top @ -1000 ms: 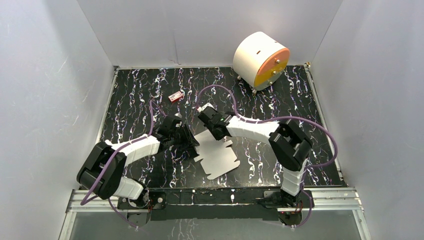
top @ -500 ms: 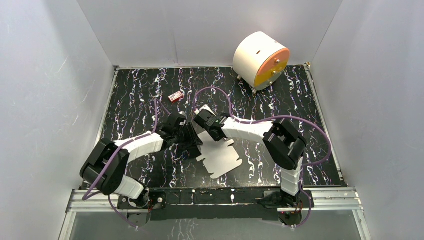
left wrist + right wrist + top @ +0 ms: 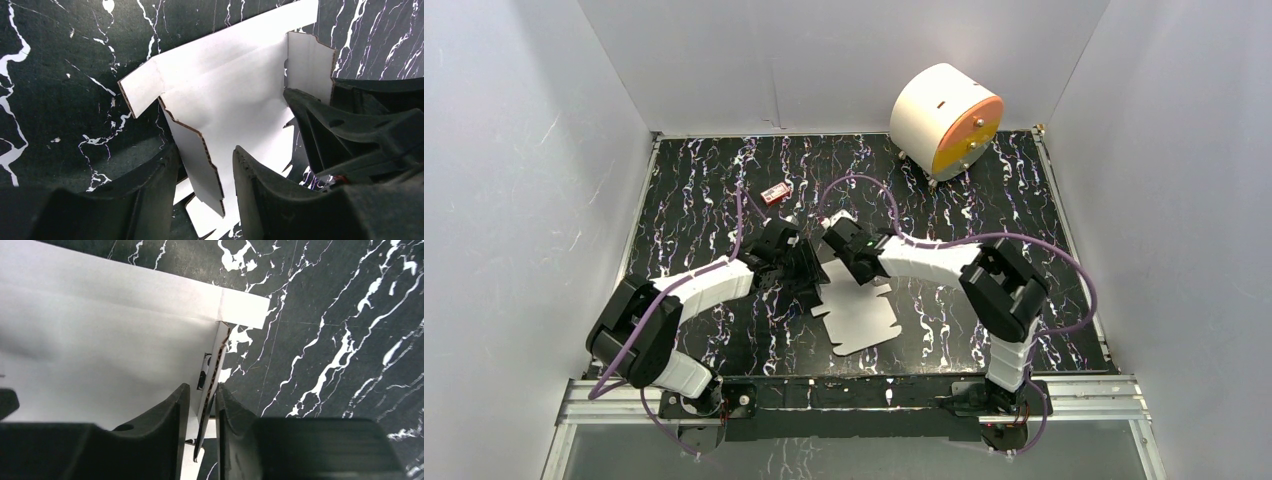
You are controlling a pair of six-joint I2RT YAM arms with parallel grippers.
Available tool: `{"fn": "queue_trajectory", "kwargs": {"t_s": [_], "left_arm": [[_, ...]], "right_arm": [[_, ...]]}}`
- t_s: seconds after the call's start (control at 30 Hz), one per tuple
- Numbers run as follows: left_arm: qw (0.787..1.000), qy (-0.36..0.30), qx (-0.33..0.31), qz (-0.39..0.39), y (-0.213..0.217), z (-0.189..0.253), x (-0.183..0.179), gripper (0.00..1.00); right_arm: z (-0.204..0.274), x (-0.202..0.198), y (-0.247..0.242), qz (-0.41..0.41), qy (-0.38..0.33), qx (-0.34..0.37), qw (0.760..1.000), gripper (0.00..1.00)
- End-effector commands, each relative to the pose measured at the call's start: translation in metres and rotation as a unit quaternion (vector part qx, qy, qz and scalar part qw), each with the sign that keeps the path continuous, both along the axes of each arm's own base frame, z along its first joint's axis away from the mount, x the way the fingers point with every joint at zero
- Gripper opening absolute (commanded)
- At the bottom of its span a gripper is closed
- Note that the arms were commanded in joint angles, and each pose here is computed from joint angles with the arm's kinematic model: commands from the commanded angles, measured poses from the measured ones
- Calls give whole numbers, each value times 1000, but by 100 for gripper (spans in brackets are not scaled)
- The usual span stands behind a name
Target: Fold the paper box
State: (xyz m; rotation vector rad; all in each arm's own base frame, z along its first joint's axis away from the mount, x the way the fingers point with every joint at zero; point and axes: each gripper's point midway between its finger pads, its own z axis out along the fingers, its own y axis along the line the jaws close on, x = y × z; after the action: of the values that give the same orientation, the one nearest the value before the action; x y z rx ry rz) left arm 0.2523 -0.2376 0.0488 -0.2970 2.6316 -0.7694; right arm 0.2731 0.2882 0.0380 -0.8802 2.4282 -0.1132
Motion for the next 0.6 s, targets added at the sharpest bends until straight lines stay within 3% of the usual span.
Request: {"fn": "queue_trajectory", "kwargs": {"t_s": [0.0,0.27,0.57], "left_arm": [[999,-38,5,-8,-3,18,12,43],[998,-48,30,-14,8,13,15,50],[995,-85,58,3,35,30,7,59]], "right_arm": [[30,4,21,7,3,122,993,36],[34,-1,11,-3,37,240,970,52],[21,-6,-1,-24,64,325,943,53]]}}
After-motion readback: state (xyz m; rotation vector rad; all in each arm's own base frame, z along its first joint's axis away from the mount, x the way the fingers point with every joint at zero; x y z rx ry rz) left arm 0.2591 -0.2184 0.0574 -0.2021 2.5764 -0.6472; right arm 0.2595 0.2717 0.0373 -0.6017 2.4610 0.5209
